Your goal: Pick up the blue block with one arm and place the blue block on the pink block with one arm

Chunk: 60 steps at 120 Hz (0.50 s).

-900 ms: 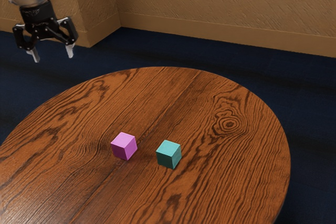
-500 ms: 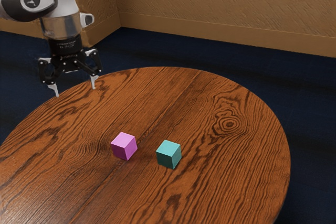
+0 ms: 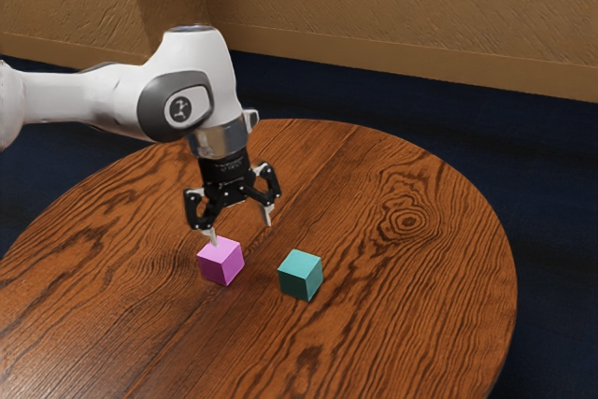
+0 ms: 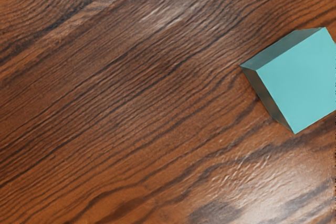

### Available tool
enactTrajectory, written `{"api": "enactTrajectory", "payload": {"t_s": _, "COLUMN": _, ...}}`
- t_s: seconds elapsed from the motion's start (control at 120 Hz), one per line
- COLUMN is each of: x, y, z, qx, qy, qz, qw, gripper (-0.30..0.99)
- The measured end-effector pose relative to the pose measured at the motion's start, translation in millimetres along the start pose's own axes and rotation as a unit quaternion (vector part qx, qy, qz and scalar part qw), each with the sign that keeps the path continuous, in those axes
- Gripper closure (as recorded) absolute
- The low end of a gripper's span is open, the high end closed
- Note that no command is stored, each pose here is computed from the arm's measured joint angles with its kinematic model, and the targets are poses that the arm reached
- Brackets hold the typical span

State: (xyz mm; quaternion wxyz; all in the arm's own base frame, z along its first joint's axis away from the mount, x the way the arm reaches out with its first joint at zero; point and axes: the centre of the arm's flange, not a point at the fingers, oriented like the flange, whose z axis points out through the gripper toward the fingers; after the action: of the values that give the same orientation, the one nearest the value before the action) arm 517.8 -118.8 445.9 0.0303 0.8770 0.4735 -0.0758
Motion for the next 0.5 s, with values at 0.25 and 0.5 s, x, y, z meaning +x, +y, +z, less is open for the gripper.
{"api": "enactTrajectory", "payload": {"t_s": 0.25, "x": 3, "y": 18, "z": 34, "qx": -0.001, "qy": -0.005, "qz": 0.031, "qw": 1.000, "gripper": 0.00}}
{"api": "enactTrajectory", "payload": {"t_s": 0.5, "x": -4, "y": 39, "z": 73, "qx": 0.030, "qy": 0.027, "qz": 0.230, "qw": 0.972, "gripper": 0.00}}
